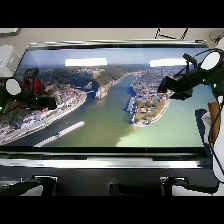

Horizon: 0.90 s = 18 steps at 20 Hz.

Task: Fold the clothes and pants, and hang the long-sleeved shirts on hangers.

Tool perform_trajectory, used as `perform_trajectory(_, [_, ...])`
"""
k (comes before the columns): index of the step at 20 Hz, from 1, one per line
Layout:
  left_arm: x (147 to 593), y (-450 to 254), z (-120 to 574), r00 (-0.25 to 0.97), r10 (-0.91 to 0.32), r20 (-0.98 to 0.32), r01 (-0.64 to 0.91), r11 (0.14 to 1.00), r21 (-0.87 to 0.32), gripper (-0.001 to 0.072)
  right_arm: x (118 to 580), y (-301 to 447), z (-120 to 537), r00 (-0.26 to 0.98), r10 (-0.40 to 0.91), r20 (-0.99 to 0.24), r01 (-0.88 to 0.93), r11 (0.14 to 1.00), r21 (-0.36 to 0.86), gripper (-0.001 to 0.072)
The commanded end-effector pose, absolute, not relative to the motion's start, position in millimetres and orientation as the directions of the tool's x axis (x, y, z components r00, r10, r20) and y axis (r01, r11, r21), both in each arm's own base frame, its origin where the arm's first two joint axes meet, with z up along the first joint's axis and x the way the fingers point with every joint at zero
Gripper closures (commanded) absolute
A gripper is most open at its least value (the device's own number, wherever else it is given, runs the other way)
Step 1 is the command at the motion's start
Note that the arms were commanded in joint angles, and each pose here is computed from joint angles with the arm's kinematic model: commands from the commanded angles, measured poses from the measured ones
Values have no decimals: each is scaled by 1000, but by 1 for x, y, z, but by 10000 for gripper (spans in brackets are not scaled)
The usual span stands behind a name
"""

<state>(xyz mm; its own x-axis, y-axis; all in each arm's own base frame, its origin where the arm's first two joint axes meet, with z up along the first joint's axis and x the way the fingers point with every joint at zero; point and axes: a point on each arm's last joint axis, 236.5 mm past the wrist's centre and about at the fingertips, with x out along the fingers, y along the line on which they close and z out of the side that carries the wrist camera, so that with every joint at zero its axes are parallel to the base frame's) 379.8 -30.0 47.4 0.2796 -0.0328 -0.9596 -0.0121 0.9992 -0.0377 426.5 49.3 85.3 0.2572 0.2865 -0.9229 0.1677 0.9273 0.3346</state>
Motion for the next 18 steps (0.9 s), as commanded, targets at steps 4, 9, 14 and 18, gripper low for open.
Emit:
perform_trajectory(4, [446, -36, 77, 554, -57, -831, -84, 989, -124, 4, 473, 41, 101, 454, 250, -855, 159, 922, 354, 13])
perform_trajectory(9, [543, -23, 141, 868, -54, -494, -96, 957, -274, 6, 510, 31, 122, 609, 210, -765, 116, 930, 348, 15])
perform_trajectory(14, [489, 156, 50, 539, -40, -841, -683, 564, -464, -7, 501, 34, 113, 563, 219, -797, 58, 951, 303, 15])
perform_trajectory(18, [447, 221, 12, 556, -121, -822, -752, 349, -560, -7, 482, 37, 90, 455, 236, -858, 68, 952, 298, 15])
